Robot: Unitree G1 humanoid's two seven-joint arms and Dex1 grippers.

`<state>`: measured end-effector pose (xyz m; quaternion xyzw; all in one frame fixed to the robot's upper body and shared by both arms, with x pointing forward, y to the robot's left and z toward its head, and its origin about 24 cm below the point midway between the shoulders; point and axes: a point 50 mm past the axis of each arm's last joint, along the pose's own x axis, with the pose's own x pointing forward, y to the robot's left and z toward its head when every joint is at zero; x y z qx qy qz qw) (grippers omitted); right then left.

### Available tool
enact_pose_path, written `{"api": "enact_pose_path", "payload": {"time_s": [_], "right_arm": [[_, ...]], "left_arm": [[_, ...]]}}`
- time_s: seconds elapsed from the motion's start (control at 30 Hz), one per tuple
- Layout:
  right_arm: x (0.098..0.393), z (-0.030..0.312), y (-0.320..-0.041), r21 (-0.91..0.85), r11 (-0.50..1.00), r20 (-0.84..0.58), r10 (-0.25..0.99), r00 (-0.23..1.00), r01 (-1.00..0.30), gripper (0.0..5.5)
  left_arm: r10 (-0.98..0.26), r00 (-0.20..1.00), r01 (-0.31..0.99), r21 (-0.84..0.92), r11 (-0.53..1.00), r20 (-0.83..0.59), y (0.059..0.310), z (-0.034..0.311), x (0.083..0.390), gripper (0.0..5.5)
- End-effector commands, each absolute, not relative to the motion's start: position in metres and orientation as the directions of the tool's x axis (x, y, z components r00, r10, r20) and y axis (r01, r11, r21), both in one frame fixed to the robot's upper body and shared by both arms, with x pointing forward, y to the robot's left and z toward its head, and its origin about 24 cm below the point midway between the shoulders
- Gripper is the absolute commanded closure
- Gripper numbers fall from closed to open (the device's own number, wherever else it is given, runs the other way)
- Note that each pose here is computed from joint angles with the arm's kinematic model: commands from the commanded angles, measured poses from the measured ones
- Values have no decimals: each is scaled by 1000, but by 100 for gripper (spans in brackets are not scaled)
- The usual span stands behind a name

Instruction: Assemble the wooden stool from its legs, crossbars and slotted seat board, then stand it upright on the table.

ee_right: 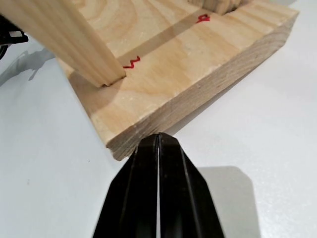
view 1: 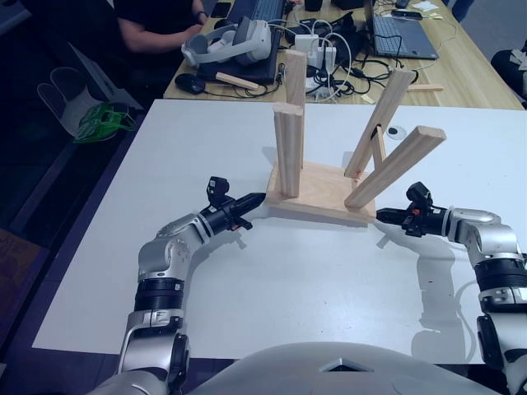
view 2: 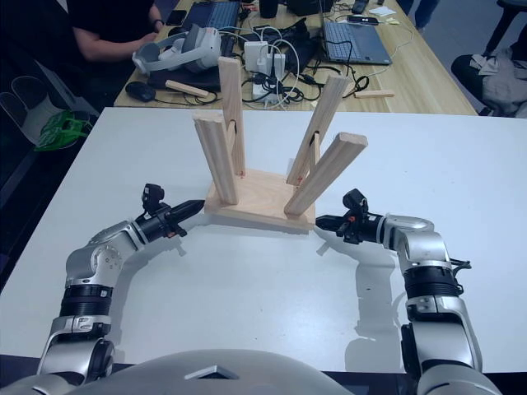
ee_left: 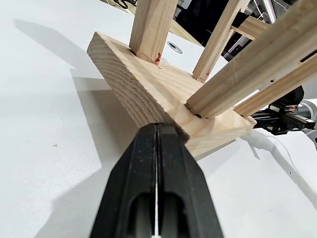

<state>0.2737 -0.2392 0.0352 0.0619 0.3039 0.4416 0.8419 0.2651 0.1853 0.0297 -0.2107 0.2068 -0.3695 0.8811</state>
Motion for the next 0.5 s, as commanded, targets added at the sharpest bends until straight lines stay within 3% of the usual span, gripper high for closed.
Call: {"api": "enact_pose_path", "payload": {"time_s": [0.03,0.5], "right_arm": [[279,52,-226,374,528,-362,840,404,-763,550],[276,73,-217,357,480,-313,870,382,-801,550]], "left_arm": [[-792,590,621,-539,569,-158,172,35,264,549],[-805,579,646,-529,550,-128,174,44,264,549]]}}
